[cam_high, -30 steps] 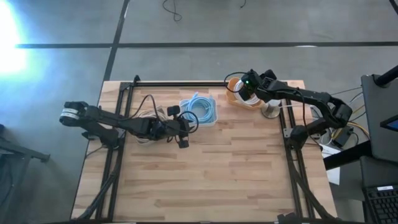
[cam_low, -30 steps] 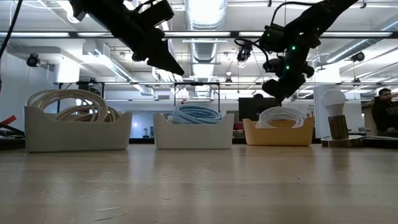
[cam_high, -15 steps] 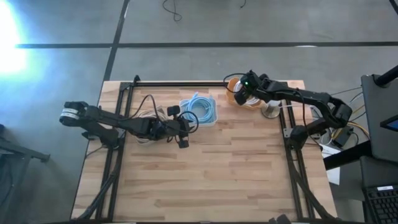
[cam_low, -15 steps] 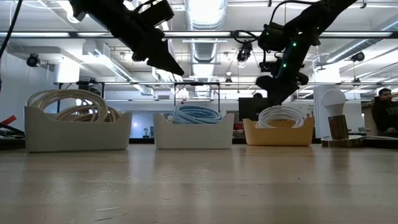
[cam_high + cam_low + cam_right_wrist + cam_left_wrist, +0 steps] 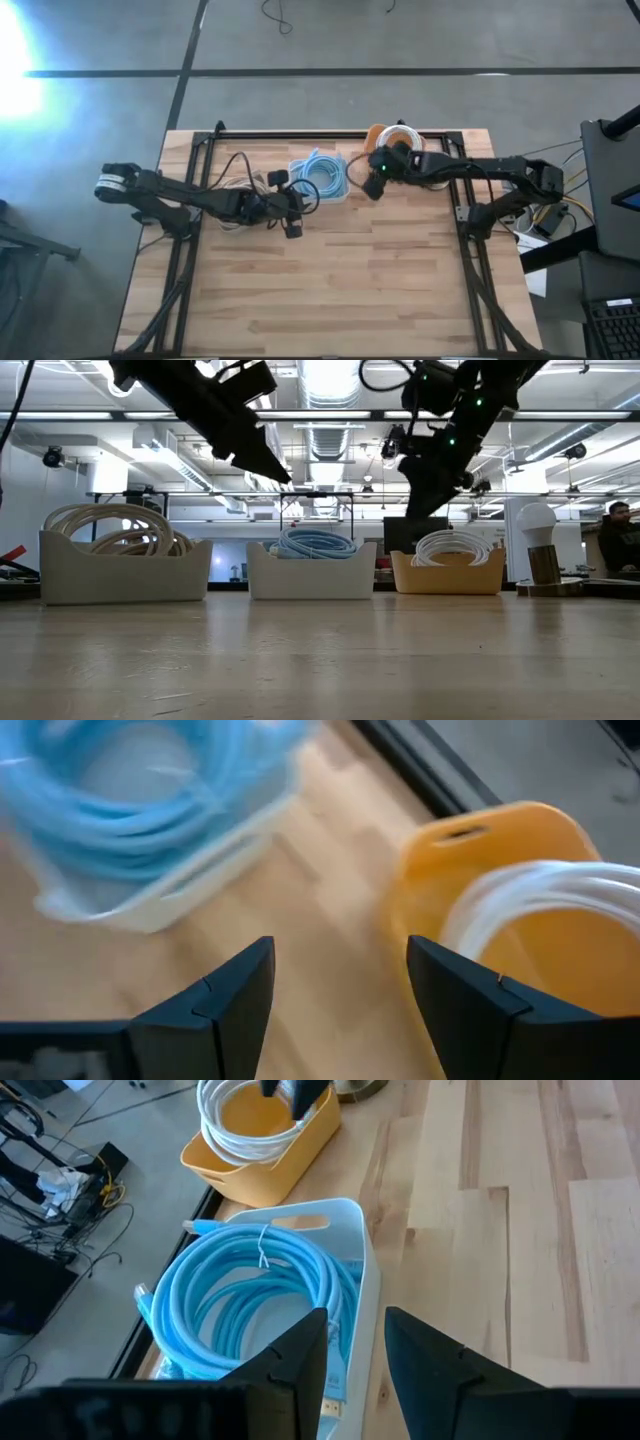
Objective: Sort HDMI cables
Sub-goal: Return to Home Position
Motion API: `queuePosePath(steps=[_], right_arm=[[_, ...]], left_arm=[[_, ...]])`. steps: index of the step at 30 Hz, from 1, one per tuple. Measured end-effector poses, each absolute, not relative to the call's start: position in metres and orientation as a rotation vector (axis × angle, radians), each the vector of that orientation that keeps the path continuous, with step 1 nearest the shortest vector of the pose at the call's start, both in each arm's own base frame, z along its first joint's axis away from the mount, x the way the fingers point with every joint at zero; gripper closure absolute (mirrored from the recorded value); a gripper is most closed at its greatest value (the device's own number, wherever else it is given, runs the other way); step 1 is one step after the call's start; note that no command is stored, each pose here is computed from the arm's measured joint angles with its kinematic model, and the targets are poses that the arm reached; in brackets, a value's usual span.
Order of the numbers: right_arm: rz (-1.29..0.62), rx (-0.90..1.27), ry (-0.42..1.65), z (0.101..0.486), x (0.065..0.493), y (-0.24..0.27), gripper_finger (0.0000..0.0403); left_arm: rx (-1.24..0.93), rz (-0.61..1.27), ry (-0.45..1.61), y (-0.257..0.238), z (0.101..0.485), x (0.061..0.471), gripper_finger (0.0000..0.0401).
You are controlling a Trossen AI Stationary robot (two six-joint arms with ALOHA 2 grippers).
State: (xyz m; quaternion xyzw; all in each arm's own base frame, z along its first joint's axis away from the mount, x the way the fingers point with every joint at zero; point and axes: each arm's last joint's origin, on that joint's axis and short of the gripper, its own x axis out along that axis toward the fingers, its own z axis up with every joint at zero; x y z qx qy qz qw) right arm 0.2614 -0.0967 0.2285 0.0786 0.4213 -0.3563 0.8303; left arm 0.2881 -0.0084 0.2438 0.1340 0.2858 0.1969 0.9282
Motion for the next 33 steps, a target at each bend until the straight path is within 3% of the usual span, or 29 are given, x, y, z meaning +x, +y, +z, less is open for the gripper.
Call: queuePosePath(steps=[11, 21, 33], right_arm=[[-0.523, 0.075, 0.755, 0.272, 0.277, -0.032, 0.0179], [-0.201, -0.009, 0.605, 0.318, 0.251, 0.009, 0.0179], [-0.121, 0.018, 0.408, 0.29, 0.204, 0.011, 0.0179]], left_arm=[[0.18, 0.425, 0.485, -0.006, 0.283, 0.253, 0.0281], [0.128, 0.43, 0.395, -0.002, 0.307, 0.204, 0.0281], [0.03, 0.398, 0.288, 0.0, 0.274, 0.162, 0.0282]])
